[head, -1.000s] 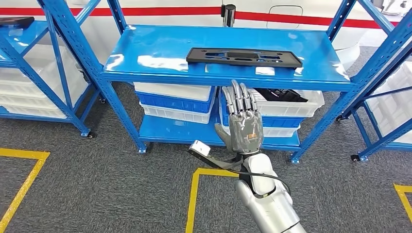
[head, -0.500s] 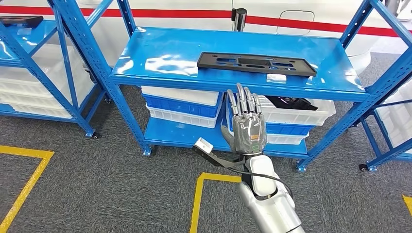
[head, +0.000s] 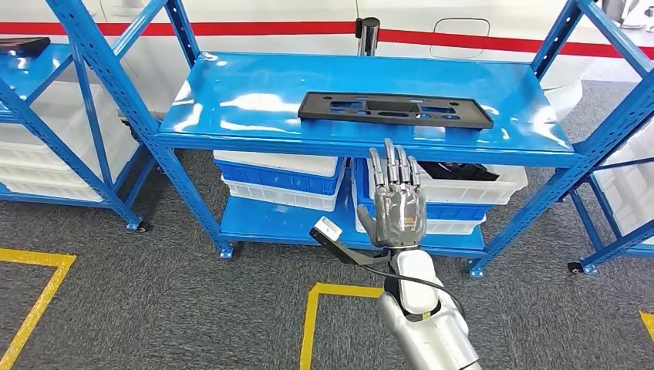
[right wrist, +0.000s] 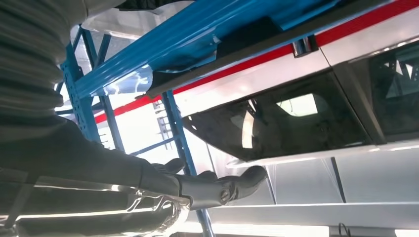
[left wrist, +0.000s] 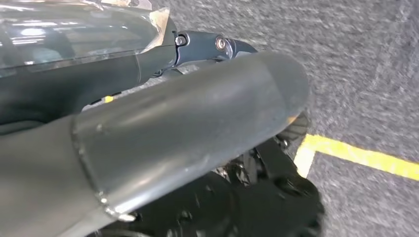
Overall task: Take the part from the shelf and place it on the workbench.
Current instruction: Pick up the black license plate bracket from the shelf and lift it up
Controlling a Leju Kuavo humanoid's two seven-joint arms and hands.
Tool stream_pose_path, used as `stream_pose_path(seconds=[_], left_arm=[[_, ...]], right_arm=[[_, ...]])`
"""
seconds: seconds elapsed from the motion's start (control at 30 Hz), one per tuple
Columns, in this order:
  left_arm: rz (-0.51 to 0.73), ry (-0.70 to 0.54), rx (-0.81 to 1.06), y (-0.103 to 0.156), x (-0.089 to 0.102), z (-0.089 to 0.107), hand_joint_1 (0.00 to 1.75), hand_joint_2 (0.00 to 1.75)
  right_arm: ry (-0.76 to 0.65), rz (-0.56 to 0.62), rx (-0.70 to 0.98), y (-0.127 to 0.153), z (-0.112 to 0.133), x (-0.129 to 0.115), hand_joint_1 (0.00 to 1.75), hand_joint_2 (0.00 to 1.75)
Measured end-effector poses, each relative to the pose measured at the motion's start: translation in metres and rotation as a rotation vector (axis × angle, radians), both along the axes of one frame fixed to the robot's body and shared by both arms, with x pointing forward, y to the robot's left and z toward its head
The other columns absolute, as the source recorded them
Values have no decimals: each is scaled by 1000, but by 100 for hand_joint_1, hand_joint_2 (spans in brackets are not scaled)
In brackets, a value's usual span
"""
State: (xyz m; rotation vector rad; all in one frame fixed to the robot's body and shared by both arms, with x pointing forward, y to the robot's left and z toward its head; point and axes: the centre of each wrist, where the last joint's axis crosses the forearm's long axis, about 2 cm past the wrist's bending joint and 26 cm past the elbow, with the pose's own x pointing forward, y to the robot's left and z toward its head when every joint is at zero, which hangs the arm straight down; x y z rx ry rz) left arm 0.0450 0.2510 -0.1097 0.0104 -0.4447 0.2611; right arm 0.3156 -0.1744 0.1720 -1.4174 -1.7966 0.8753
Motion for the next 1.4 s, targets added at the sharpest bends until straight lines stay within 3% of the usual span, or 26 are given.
stream_pose_path(seconds=[0.43,1.17,1.4], left_arm=[[-18,5,-8,-1,-3,0,0,0],[-42,1,-9,6,-1,-1,0,0],[-50,2,-6,6,-1,-1,0,0]], right_arm=[[72,-63,-18,-7,-13,-1,0,175],[73,-128,-9,-16,-8,3,0,175],[54,-256,-1,-24,-6,8,0,175]])
